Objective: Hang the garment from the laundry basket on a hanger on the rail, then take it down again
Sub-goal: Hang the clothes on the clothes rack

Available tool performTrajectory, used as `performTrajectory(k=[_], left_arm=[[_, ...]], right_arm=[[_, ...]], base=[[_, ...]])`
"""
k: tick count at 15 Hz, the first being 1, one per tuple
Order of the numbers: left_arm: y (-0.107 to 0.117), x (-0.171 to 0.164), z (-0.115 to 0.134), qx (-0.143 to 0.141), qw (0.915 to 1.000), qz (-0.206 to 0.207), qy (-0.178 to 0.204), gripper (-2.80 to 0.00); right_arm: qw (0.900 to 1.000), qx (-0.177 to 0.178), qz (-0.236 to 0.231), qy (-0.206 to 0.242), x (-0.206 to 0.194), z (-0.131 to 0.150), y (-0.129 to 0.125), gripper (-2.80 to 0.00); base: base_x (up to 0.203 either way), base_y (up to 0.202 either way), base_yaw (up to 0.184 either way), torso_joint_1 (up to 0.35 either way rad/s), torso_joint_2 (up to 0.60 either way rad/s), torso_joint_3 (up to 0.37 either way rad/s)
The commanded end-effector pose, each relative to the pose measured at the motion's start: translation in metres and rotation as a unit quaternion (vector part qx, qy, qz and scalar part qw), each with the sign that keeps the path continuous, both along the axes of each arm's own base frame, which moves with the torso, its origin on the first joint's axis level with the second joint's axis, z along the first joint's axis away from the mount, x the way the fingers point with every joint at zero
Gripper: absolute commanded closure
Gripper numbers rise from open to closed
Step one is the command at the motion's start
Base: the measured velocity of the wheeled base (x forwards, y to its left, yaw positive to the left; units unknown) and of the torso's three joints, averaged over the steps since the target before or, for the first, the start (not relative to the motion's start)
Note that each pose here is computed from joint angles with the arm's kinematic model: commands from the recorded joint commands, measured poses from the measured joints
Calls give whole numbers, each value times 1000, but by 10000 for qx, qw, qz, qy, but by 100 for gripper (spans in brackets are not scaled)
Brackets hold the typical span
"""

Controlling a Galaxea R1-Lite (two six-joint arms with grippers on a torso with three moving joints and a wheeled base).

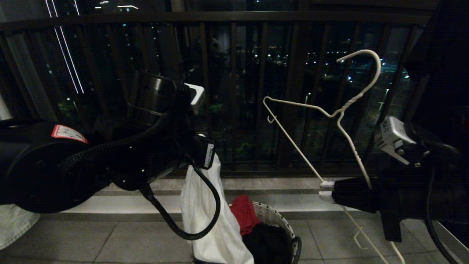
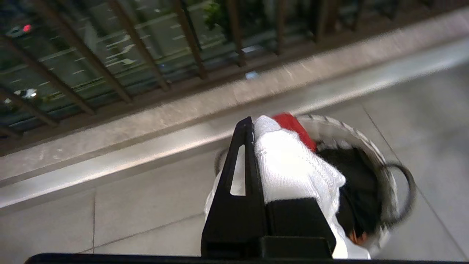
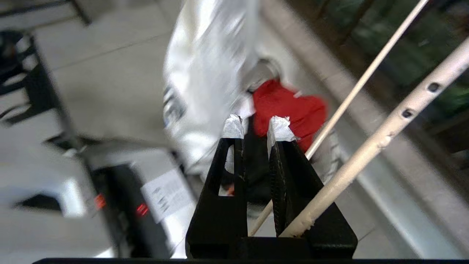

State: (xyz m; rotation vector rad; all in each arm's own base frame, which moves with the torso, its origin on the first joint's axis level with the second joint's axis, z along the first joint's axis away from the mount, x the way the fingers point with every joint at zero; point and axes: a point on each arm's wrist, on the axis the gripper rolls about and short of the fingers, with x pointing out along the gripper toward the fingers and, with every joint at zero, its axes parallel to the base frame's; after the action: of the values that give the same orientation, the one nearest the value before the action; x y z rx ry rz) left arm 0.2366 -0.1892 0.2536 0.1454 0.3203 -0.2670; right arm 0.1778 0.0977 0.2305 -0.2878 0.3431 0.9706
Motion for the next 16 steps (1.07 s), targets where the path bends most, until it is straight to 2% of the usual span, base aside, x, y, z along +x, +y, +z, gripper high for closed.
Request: performTrajectory(k=[1,3,7,9,12,16], left_arm=[[12,13,7,-85,9995,288,-105,0],[21,21,15,-170,9984,497,-210,0],[26,28,19,-248,9972,646,-282,0],[31,41,17,-257,9957,831,-310,0],[29,62,11,-419,9924,982,-605,0],[27,72,4,-379,9920,1065,-555,0]], right_arm=[[9996,-67,231,118,-5,-3,7,0],[9989,-113,397,200,-10,-5,12,0],[9954,-263,809,449,-21,-12,25,0],[9928,-315,1025,531,-26,-16,32,0],[9885,-390,1330,610,-35,-22,41,0],[9875,-400,1395,619,-37,-23,43,0]], base=[[0,0,0,0,0,0],[0,0,0,0,0,0],[0,0,0,0,0,0],[0,0,0,0,0,0],[0,0,0,0,0,0],[0,0,0,0,0,0]])
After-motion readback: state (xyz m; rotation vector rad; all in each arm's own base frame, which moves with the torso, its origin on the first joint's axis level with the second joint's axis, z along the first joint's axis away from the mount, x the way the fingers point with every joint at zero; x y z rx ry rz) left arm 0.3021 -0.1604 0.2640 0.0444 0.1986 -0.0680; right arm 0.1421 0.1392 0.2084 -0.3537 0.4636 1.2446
